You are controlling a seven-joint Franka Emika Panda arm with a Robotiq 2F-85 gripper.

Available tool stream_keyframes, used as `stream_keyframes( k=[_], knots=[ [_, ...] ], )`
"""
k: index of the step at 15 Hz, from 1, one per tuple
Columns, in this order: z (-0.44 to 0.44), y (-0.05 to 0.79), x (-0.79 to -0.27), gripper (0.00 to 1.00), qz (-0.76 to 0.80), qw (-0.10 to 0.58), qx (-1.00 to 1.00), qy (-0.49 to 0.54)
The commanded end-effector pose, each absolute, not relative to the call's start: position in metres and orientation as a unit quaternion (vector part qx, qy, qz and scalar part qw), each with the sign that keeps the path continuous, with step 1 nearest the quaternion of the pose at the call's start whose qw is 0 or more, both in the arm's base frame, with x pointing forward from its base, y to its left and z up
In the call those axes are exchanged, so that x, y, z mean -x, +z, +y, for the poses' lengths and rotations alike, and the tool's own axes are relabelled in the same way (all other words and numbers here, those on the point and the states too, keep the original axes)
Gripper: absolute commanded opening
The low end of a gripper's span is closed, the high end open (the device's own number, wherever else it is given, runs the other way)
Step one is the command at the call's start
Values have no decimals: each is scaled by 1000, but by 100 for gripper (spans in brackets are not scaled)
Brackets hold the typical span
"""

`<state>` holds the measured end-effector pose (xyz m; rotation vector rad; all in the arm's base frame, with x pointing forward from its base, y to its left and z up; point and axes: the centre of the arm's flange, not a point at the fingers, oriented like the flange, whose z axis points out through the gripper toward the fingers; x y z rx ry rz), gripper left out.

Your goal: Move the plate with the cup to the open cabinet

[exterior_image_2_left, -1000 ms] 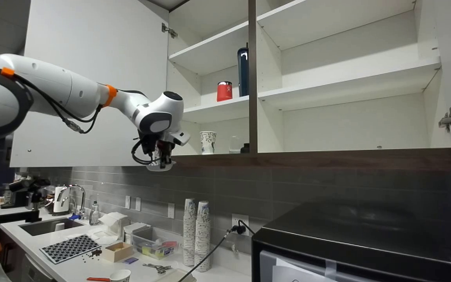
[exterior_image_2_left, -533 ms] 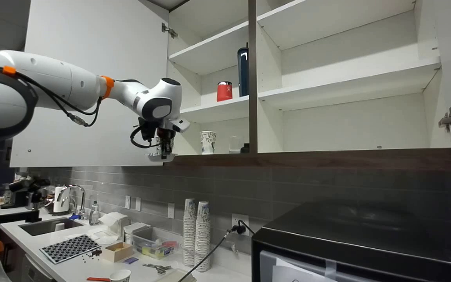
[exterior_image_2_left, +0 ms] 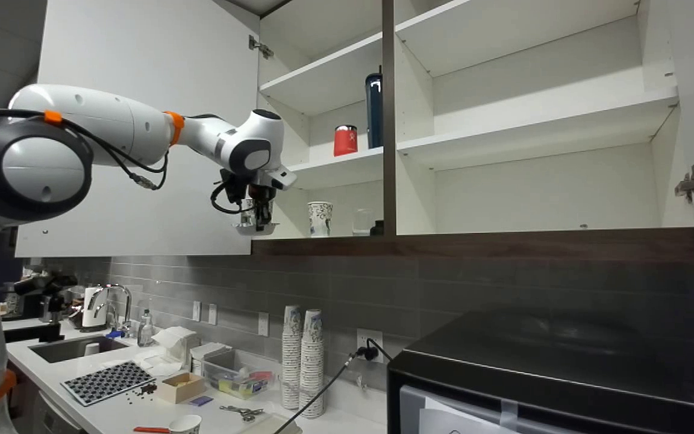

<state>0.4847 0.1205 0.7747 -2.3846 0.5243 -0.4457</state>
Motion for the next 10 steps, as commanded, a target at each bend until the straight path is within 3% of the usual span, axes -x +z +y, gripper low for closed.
stream_keyframes(
  k=[1, 10],
  knots=[
    [131, 788, -508, 1, 215, 305, 912, -170],
    [134, 783, -517, 1, 233, 306, 904, -185]
  ],
)
